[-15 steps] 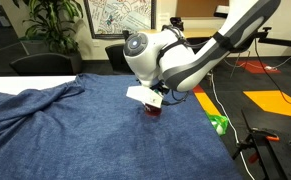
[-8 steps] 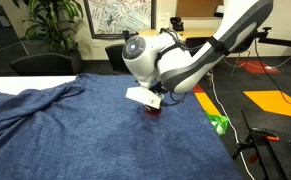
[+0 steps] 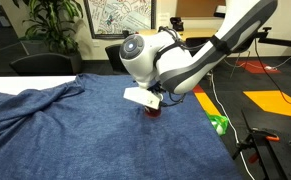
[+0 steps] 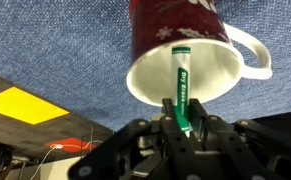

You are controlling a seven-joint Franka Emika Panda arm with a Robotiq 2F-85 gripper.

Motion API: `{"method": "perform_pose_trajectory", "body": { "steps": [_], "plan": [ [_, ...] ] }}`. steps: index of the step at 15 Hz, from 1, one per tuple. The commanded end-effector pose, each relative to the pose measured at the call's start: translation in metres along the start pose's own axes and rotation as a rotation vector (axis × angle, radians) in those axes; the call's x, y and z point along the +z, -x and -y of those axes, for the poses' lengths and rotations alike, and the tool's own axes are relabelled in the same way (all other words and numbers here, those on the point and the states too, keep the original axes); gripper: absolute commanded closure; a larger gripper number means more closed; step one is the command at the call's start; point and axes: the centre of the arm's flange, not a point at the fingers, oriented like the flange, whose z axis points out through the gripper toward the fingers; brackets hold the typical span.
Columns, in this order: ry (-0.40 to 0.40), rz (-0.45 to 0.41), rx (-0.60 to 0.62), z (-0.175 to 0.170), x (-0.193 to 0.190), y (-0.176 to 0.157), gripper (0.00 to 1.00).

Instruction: Pick the marker from the cup and put it on the table

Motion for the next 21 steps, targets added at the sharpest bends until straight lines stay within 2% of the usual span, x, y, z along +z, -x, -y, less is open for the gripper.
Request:
{"method": "perform_pose_trajectory", "body": {
  "steps": [1, 5, 9, 14, 15, 16, 17, 21],
  "plan": [
    [-0.026, -0.044, -0.004, -0.023, -0.050, -0.011, 0.95],
    [-0.061, -0.097, -0.013, -0.044, -0.102, -0.026, 0.95],
    [-0.146, -0.100, 0.069, -0.047, -0.132, -0.048, 0.95],
    [-0.180, -0.043, 0.184, -0.029, -0.132, -0.073, 0.95],
    [-0.192, -0.026, 0.188, -0.026, -0.130, -0.076, 0.95],
    [-0.166, -0.061, 0.148, -0.026, -0.131, -0.066, 0.95],
    [-0.165, -0.058, 0.152, -0.025, -0.129, -0.069, 0.79],
    [-0.164, -0.057, 0.144, -0.026, -0.128, -0.064, 0.79]
  ]
}}
